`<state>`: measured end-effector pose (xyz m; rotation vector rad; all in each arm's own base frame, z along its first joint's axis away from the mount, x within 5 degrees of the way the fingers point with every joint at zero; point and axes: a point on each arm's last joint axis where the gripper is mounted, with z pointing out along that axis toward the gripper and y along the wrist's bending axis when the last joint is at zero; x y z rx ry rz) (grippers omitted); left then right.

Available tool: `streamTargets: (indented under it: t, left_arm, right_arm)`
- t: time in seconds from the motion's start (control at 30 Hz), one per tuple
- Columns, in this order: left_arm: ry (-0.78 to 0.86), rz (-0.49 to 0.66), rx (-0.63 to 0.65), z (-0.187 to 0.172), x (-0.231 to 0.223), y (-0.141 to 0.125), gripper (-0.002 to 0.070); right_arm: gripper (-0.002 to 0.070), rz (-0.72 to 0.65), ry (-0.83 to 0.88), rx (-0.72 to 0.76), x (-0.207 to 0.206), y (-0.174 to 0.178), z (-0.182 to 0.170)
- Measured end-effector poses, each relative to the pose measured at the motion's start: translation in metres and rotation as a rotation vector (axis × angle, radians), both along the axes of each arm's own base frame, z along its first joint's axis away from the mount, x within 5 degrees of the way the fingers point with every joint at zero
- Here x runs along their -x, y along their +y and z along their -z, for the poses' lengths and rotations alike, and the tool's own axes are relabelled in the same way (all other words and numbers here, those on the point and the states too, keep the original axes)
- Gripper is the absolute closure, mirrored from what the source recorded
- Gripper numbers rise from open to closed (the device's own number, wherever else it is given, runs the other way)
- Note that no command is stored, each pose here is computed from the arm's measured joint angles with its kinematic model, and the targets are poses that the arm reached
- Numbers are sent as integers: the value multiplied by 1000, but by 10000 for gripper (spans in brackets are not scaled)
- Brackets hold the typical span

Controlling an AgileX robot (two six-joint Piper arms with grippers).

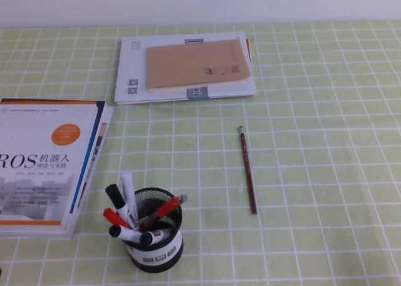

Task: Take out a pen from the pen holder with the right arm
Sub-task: 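Take a marker out of the pen holder and lay it on the table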

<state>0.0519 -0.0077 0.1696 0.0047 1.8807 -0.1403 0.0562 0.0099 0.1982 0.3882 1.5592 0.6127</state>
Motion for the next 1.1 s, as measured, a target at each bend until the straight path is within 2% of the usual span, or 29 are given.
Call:
streamTargets:
  t: [0.2,0.37,0.6,0.8,0.97,1.1]
  left_arm:
    - [0,0,0,0,0,0,683]
    - [0,0,0,0,0,0,683]
    - [0,0,0,0,0,0,683]
    - [0,0,0,0,0,0,683]
    - [0,0,0,0,0,0,683]
    - [0,0,0,0,0,0,683]
  right_arm:
    - [689,12,-17,-83,0,-1,-3]
    - [689,-61,41,-100,3,5,-12]
    - [688,-215,279,60,-7,19,-53]
    - [688,-317,471,217,-35,27,-67]
    - [688,-378,553,300,-63,32,-74]
    - [688,-434,579,313,-81,37,-73]
